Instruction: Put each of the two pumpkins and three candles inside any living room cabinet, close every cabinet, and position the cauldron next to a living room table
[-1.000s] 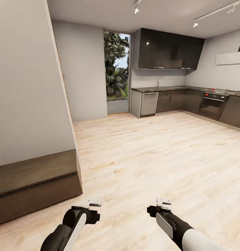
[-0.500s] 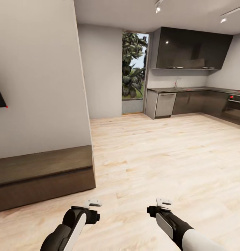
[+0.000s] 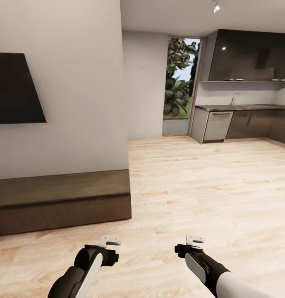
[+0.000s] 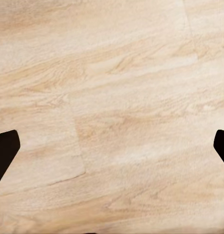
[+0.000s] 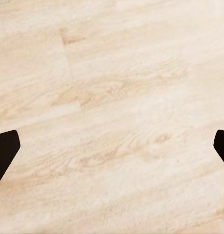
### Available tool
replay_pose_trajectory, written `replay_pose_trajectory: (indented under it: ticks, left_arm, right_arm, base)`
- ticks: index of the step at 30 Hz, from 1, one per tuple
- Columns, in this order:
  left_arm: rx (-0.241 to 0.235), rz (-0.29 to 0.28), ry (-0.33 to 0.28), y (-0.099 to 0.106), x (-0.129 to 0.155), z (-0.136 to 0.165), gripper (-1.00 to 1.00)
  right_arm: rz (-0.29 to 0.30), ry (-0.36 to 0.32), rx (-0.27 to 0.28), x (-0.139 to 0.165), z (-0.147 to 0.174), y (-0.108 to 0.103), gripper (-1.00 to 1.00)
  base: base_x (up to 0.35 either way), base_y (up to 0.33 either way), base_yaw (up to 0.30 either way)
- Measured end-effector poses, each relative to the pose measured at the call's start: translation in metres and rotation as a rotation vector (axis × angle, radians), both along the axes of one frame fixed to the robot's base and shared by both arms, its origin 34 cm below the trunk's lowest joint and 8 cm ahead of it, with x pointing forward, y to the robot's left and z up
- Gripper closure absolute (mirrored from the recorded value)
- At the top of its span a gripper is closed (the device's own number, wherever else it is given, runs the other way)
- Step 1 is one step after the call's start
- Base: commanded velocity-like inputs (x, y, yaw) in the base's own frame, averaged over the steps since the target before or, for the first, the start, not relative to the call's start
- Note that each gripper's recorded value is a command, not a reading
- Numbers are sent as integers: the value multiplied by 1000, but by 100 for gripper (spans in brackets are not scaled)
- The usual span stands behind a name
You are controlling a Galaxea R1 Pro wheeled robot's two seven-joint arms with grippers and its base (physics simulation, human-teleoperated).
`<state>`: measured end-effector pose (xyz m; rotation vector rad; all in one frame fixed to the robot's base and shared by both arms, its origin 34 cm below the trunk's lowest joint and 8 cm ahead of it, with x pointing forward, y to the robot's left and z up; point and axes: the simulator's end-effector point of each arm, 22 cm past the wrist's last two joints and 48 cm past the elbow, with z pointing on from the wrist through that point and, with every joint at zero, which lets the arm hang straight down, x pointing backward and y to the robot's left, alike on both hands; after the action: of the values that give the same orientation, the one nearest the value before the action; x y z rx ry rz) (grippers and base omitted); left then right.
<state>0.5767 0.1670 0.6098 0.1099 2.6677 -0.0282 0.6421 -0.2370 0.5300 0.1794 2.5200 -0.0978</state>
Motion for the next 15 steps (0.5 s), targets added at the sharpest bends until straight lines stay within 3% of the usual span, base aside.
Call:
replay_pose_trajectory:
  ticks: [6,15]
  left_arm:
    - [0,0,0,0,0,0,-100]
    - [1,0,-1,0,0,0,-100]
  right_arm:
    - [5,-5,-3,1,1,-1,-100]
    - [6,-3,2,1,0,1,-100]
  base:
    - [-4,-194,12]
    - [-18,15,0]
